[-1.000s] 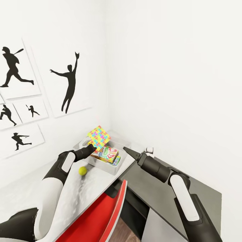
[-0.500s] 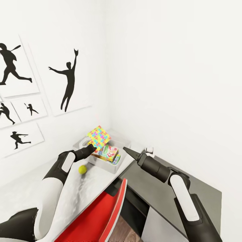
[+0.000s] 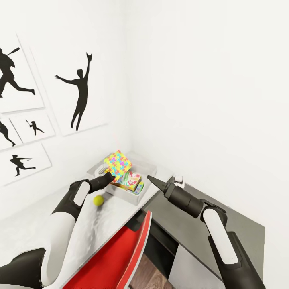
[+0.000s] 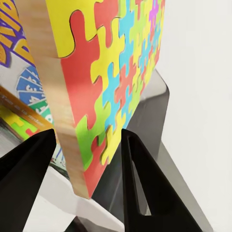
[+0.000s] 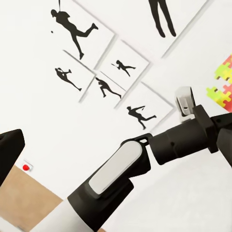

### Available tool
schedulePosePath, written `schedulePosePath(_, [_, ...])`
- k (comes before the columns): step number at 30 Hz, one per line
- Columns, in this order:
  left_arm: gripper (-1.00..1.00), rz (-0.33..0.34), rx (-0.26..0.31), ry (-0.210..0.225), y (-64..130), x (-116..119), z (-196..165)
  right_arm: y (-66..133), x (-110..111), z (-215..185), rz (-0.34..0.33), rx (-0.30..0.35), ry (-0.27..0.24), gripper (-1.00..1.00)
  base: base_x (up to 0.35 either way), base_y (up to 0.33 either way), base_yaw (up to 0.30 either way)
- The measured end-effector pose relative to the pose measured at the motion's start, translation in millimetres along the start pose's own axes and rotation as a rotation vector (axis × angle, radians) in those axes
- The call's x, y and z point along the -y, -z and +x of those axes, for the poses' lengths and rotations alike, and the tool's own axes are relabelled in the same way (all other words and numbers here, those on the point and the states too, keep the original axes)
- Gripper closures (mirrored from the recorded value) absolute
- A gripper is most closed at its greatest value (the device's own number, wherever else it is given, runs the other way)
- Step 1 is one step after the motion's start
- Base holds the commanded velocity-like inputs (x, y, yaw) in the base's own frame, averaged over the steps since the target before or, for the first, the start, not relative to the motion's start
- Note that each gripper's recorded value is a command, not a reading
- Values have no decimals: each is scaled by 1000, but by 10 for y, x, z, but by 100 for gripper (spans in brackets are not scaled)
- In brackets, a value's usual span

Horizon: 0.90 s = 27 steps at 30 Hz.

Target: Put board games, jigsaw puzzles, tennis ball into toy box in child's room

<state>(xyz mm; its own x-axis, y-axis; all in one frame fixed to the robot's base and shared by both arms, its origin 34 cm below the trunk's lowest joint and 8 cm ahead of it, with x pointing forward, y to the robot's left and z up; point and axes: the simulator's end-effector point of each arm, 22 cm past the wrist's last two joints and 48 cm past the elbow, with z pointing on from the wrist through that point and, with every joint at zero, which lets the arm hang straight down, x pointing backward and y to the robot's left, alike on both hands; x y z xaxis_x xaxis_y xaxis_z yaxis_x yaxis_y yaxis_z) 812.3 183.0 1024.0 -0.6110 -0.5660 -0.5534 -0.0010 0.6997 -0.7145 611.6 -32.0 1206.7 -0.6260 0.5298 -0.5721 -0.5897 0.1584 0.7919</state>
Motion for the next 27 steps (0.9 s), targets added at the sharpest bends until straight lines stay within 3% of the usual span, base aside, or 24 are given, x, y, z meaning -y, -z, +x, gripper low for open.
schedulePosePath(8, [100,-5,5,3,-44,-24,-27,-53,29,110,-3,-24,-12,-100,0,0,0])
schedulePosePath(16, [100,13,35,-14,-123,167,-271,-55,93,135,3,-27,-23,-100,0,0,0])
schedulePosePath(21, [100,-13,70,-22,-159,104,-331,-49,136,147,7,-28,-30,-100,0,0,0])
schedulePosePath(27, [100,-45,70,-20,-196,2,-304,-42,188,155,13,-27,-38,-100,0,0,0])
